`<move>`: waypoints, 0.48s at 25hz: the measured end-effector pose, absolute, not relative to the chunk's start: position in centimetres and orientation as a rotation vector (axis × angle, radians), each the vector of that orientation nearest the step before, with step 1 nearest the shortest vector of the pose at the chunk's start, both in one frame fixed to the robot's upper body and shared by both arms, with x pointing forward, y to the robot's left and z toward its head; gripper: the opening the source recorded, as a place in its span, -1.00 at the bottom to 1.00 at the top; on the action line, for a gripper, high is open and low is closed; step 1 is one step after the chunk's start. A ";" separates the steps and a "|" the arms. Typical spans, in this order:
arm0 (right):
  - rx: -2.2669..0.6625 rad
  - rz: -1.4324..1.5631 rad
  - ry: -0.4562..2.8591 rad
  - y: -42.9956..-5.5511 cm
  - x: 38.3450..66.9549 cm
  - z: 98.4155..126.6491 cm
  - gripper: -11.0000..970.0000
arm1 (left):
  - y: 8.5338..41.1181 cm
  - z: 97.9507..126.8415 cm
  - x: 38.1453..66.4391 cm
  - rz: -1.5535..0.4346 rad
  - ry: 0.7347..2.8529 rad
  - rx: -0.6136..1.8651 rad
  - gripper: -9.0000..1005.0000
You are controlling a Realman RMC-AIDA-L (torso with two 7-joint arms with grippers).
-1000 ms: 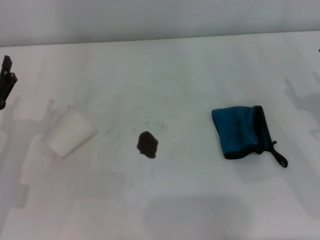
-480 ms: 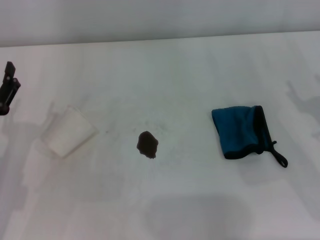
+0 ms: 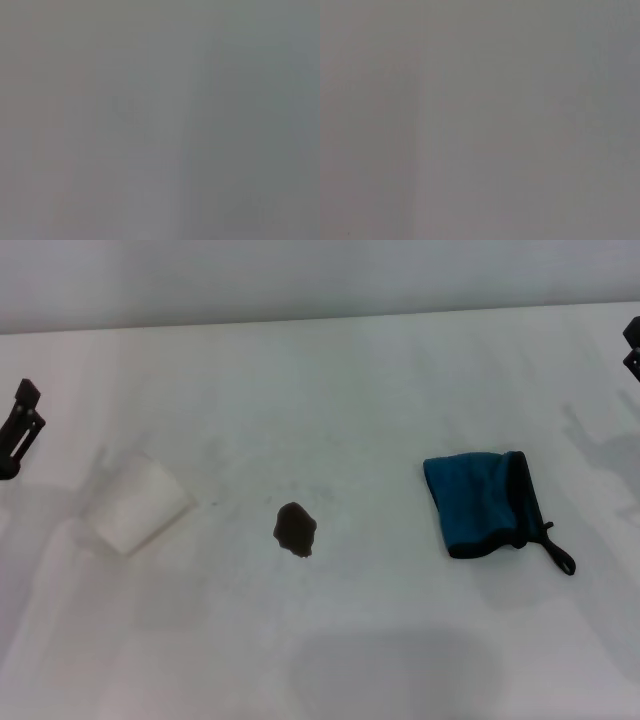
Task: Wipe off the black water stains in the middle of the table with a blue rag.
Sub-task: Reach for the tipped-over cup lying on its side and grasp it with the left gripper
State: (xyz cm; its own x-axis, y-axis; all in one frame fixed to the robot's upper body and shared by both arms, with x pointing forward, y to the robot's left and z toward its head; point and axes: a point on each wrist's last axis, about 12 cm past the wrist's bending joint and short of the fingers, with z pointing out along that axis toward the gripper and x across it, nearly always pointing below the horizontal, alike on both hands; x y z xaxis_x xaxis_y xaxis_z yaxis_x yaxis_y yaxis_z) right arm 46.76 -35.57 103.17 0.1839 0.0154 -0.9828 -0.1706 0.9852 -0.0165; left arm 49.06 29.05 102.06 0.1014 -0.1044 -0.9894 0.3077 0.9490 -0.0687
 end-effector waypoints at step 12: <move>-0.140 0.140 1.388 -35.5 46.5 103.0 0.79 | 31.1 104.2 52.8 -0.564 1.568 0.286 0.74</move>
